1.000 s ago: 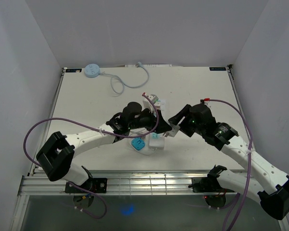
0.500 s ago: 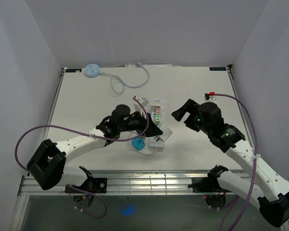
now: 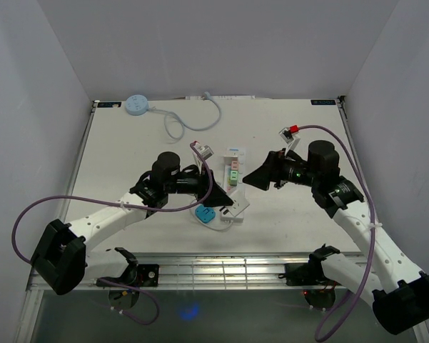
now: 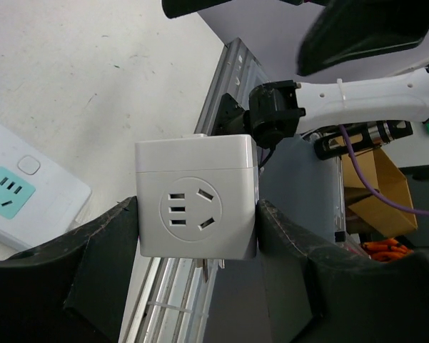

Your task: Insert the plug

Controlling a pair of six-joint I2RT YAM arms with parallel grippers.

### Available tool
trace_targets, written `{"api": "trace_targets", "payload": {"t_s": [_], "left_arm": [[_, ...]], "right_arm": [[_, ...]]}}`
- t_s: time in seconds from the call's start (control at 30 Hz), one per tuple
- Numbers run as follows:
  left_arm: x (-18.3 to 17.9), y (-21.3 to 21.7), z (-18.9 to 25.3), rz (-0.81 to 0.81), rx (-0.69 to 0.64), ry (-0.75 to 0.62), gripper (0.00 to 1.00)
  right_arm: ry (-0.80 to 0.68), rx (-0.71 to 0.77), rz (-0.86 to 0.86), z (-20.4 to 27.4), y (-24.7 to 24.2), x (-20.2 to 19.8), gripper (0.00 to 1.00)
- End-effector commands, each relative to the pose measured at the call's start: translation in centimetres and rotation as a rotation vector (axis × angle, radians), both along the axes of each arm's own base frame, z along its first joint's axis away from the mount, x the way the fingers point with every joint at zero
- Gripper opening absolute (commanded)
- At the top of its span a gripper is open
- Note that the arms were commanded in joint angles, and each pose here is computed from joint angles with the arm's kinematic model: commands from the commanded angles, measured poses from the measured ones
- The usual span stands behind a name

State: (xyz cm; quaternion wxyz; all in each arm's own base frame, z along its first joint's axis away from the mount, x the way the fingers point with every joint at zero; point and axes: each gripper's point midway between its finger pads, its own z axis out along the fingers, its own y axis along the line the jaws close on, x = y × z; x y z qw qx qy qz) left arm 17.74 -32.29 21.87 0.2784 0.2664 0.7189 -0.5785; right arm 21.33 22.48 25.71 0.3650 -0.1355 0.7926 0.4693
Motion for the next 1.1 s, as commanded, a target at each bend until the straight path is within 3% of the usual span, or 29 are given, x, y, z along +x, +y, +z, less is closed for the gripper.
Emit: {"api": "trace_targets", "payload": {"t_s": [0.0, 0.4, 0.6, 0.67, 0.7, 0.73, 0.83, 1.0, 1.07], "left_arm": [[-1.2, -0.1, 3.6, -0.088, -0.074, -0.093, 0.0], [-1.0, -0.1, 5.2, -0.074, -0.09, -0.13, 0.0], [-0.7, -0.3, 5.6, -0.077, -0.09, -0.135, 0.0], [-0.6, -0.4, 5.7, -0.078, -0.089, -0.133, 0.0], [-0.6, -0.4, 5.8, -0.081, -0.091, -0.134, 0.0], [-0.5, -0.5, 5.7, -0.083, -0.088, -0.13, 0.0], [-0.4, -0.6, 5.6, -0.084, -0.086, -0.125, 0.0], [-0.3, -0.7, 5.5, -0.088, -0.085, -0.119, 0.0], [-0.3, -0.8, 5.4, -0.094, -0.083, -0.112, 0.0]], "right_arm": [[-0.115, 0.138, 0.273, 3.1, 1.9, -3.3, 0.89], [-0.016, 0.161, 0.39, 0.0, 2.1, -5.5, 0.89], [0.004, 0.17, 0.425, -0.8, 2.2, -5.9, 0.94], [0.009, 0.17, 0.429, -0.9, 2.2, -6.0, 1.0], [0.015, 0.17, 0.43, -1.0, 2.2, -6.0, 0.99], [0.013, 0.173, 0.437, -1.0, 2.3, -6.0, 0.9], [0.016, 0.18, 0.447, -1.0, 2.3, -6.2, 0.77], [0.018, 0.182, 0.456, -1.2, 2.3, -6.4, 0.67], [0.012, 0.183, 0.458, -1.1, 2.3, -6.4, 0.57]]}}
